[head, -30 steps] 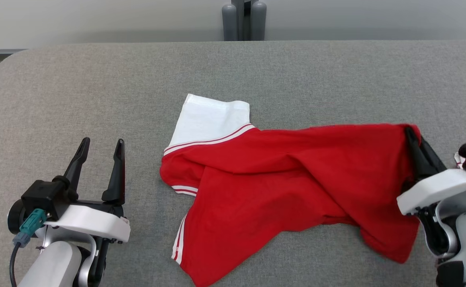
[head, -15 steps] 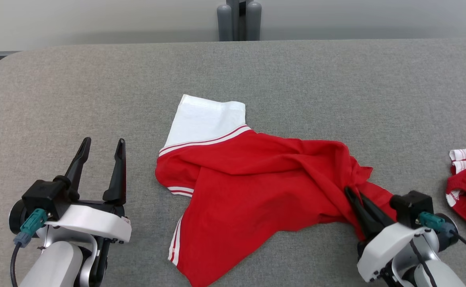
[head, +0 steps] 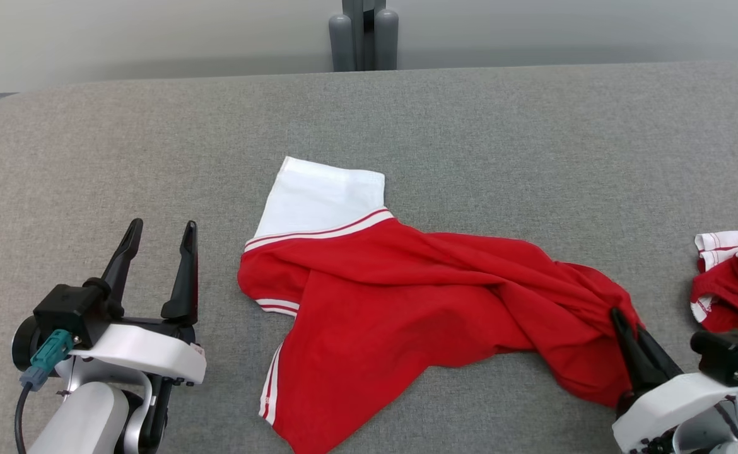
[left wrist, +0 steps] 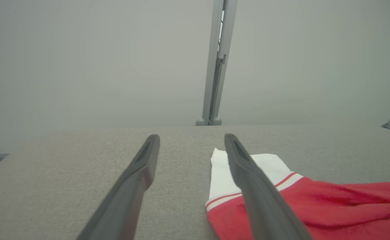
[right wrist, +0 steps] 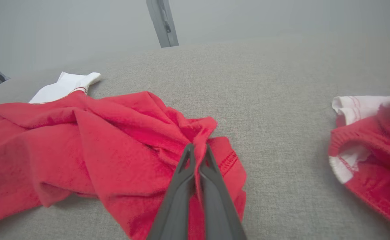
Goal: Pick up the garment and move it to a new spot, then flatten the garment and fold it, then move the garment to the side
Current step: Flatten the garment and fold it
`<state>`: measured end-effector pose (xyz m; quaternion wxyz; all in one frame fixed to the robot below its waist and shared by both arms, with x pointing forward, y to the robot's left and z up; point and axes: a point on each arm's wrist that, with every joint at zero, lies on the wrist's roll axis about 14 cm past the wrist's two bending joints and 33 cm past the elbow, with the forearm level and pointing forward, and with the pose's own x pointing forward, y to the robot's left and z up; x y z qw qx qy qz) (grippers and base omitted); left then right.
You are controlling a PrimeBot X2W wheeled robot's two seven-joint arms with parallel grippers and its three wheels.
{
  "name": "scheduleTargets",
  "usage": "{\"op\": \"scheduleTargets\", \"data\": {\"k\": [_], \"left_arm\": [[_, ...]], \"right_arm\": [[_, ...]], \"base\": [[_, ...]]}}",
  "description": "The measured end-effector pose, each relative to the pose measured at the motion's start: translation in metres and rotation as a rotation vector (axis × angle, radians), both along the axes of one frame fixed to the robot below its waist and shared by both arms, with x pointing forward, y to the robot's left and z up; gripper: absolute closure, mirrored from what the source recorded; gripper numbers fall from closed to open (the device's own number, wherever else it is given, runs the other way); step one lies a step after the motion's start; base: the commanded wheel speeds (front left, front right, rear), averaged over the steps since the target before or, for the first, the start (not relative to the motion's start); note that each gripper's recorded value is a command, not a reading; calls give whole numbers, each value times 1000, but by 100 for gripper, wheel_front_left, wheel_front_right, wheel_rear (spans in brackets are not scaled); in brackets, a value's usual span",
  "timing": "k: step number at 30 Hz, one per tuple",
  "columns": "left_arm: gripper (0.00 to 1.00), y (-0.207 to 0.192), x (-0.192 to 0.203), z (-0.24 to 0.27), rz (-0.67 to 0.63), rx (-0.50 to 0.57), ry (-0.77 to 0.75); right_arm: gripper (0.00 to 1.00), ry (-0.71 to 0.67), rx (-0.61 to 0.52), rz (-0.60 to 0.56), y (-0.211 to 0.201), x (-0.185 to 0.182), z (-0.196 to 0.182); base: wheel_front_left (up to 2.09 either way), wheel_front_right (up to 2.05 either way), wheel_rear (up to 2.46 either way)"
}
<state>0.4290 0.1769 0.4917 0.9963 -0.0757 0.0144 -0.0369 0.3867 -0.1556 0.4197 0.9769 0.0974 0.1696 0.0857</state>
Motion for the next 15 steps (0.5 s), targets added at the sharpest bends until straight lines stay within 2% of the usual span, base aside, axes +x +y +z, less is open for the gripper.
{"op": "scheduleTargets", "data": {"k": [1,2,3,4,11,15], "left_arm": [[0,0,0,0,1,0,0],[0,0,0,0,2,0,2],[0,0,0,0,1,-1,2],[0,0,-1,1,1,-1,1],[0,7,-9,4,25,-2,0],[0,13,-14,7,47,-1,-4]], "right_arm": [[100,0,22,-21,-2,1,0],[75,0,43,-34,-3,3,0],[24,-6,54,-41,-3,4,1],[0,-10,68,-49,-2,6,2],[0,-97,118,-132,-21,10,25],[0,-201,96,-199,-45,13,54]], "base": [[0,0,0],[0,0,0],[0,0,0],[0,0,0],[0,0,0],[0,0,0]]}}
